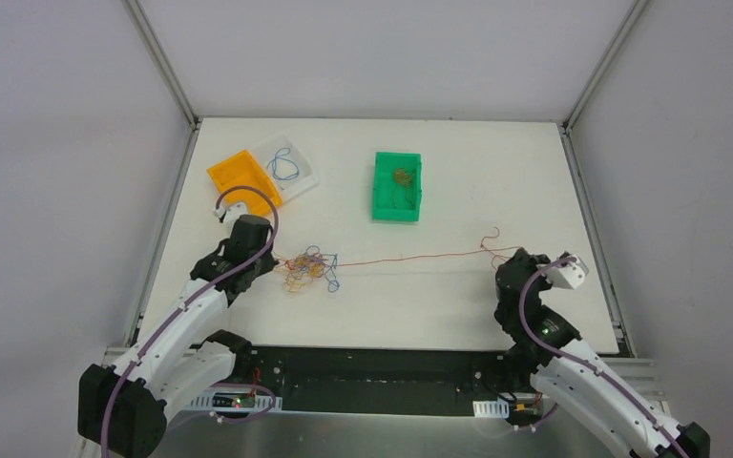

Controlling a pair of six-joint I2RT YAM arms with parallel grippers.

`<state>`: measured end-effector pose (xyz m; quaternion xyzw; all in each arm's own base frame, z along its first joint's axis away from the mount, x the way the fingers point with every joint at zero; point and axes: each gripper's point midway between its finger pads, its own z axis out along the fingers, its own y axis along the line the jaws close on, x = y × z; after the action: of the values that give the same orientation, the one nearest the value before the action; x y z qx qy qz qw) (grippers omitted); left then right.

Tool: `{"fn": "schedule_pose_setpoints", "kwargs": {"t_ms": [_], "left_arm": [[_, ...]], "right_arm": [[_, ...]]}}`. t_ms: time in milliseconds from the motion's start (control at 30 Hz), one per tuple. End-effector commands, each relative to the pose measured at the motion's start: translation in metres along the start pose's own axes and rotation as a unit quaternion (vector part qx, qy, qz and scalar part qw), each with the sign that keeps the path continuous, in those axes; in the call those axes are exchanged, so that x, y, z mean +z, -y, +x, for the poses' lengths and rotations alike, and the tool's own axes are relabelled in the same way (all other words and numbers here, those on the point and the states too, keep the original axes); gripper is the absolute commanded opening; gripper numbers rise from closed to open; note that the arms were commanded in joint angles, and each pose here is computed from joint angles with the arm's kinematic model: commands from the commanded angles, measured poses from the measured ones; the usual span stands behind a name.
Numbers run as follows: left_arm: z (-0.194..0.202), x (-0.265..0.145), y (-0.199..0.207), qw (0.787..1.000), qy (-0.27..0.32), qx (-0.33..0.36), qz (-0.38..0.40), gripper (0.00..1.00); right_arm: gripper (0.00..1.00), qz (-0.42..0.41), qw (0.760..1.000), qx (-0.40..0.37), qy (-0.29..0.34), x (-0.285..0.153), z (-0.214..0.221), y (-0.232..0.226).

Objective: Untangle the cables

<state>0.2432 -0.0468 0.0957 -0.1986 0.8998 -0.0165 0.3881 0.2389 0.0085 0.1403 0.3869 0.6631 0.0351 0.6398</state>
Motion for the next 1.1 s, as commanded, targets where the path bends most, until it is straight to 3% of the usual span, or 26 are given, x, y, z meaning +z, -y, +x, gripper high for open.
{"fn": "schedule_pose_setpoints", "kwargs": {"t_ms": [0, 133, 267, 400, 567, 633, 667, 733, 800, 900, 1067], "left_arm": [[-0.027, -0.016, -0.046, 0.990, 0.066, -0.045, -0.115, 0.00], [-0.035, -0.026, -0.077, 0.972, 0.110, -0.079, -0.194, 0.00], [-0.032, -0.024, -0.077, 0.970, 0.104, -0.088, -0.200, 0.00], [-0.026, -0.012, -0.043, 0.989, 0.049, -0.048, -0.128, 0.00], [-0.013, -0.010, 0.016, 0.999, -0.033, 0.036, 0.016, 0.01], [-0.008, -0.014, 0.035, 0.995, -0.038, 0.060, 0.067, 0.11], [-0.006, -0.017, 0.045, 0.992, -0.040, 0.072, 0.096, 0.21], [-0.004, -0.023, 0.058, 0.987, -0.039, 0.089, 0.129, 0.52], [-0.003, -0.028, 0.066, 0.983, -0.037, 0.101, 0.147, 0.71], [-0.006, -0.031, 0.078, 0.980, -0.027, 0.106, 0.163, 0.82], [0.006, -0.035, 0.132, 0.951, -0.050, 0.200, 0.230, 0.82]], "right_arm": [[0.00, 0.078, 0.994, 0.039, 0.072, -0.001, -0.052, 0.024], [0.00, 0.116, 0.989, 0.047, 0.072, 0.000, -0.063, 0.038], [0.00, 0.101, 0.992, 0.046, 0.056, 0.000, -0.070, 0.026], [0.00, -0.033, 0.999, 0.027, -0.029, -0.005, -0.061, -0.037], [0.00, -0.182, 0.978, -0.001, -0.097, -0.029, -0.070, -0.111], [0.00, -0.238, 0.963, -0.018, -0.128, -0.041, -0.073, -0.141], [0.00, -0.263, 0.954, -0.024, -0.144, -0.048, -0.074, -0.155], [0.00, -0.295, 0.939, -0.030, -0.174, -0.058, -0.075, -0.175], [0.00, -0.320, 0.926, -0.033, -0.198, -0.067, -0.074, -0.190], [0.00, -0.347, 0.912, -0.023, -0.216, -0.075, -0.078, -0.210], [0.00, -0.380, 0.896, -0.008, -0.228, -0.083, -0.091, -0.238]]}}
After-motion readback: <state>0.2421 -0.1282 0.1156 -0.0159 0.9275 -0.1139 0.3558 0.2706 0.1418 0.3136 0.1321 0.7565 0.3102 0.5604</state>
